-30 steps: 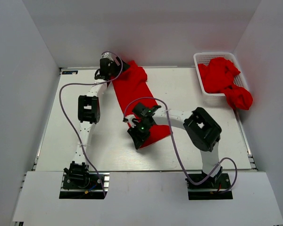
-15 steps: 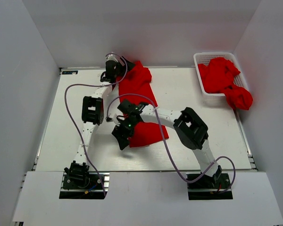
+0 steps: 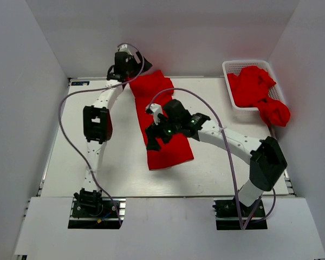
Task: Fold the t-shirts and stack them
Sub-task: Rotate the tshirt 80 degrees
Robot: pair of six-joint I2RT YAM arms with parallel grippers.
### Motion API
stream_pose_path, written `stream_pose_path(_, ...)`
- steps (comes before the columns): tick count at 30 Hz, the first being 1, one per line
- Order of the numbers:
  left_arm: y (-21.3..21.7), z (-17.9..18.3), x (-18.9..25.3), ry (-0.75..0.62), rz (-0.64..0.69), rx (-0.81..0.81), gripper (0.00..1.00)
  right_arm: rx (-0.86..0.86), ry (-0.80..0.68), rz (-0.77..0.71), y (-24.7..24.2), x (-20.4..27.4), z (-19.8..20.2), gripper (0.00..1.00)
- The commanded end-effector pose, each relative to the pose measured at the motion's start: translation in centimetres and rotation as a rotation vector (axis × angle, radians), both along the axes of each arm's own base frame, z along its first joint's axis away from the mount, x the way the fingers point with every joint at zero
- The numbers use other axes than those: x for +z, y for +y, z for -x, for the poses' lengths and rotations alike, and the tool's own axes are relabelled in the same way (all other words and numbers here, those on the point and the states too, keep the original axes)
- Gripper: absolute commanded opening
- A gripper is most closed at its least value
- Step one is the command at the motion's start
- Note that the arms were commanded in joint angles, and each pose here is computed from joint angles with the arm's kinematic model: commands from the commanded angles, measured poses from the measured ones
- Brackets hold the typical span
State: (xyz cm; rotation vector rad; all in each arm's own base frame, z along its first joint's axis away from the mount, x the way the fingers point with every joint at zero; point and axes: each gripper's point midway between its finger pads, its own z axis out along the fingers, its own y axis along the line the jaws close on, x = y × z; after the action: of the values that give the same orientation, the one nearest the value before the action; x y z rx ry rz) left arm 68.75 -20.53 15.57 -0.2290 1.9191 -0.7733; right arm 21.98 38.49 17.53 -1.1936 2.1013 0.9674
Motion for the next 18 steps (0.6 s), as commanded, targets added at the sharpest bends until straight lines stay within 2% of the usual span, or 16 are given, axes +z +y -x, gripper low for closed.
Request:
stream_pose_path(1,1.3,5.5,12.7,-0.111,-0.157,-0.047,1.00,-0.309,0.023,0.077,-4.0,-1.8,-2.9,0.91)
stream_pose_path(2,1.8,7.0,10.4,-0.033,-0.194,-0.052,1.00,-0.376,0.027,0.120,-6.0,-3.7,-3.4,0.91)
stream_pose_path(3,2.0,9.1,9.0,0.062,-0.220,-0.054,1.00,-0.431,0.009,0.116,-7.2,-3.3,-4.2,0.91)
stream_pose_path(4,3.3,11.0,10.9,0.080,-0.232,0.002,1.00,-0.486,0.033,0.113,-8.3,-3.6,-3.9,0.91)
stream_pose_path(5,3.4,13.4,7.4,0.184,-0.268,-0.002,1.00,-0.533,0.041,0.129,-9.9,-4.6,-4.3,0.91)
stream_pose_path(6,3.4,15.5,6.4,0.233,-0.281,0.006,1.00,-0.564,0.031,0.140,-10.7,-4.9,-4.7,0.91)
stream_pose_path(7,3.1,16.9,6.2,0.232,-0.282,-0.006,1.00,-0.597,0.037,0.145,-11.6,-5.1,-4.6,0.91)
stream_pose_path(8,2.9,20.7,4.8,0.275,-0.278,-0.020,1.00,-0.627,0.046,0.143,-12.4,-5.2,-4.9,0.91)
stream_pose_path(10,2.6,24.3,3.6,0.314,-0.260,-0.038,1.00,-0.711,0.051,0.195,-14.6,-6.7,-5.3,0.91)
stream_pose_path(11,3.1,27.4,0.1,0.408,-0.271,-0.032,1.00,-0.744,0.049,0.194,-15.7,-6.6,-5.6,0.91)
stream_pose_path(12,2.3,29.7,1.3,0.392,-0.243,-0.057,1.00,-0.780,0.060,0.195,-16.4,-6.8,-5.8,0.91)
stream_pose_path(13,2.2,31.4,0.5,0.418,-0.255,-0.073,1.00,-0.803,0.077,0.208,-17.3,-7.7,-5.6,0.91)
stream_pose_path(14,2.3,33.7,-1.7,0.486,-0.267,-0.083,1.00,-0.793,0.098,0.207,-17.3,-8.0,-5.3,0.91)
stream_pose_path(18,-0.4,40.8,-4.4,0.602,-0.284,-0.207,1.00,-0.813,0.171,0.236,-18.2,-9.7,-4.8,0.91)
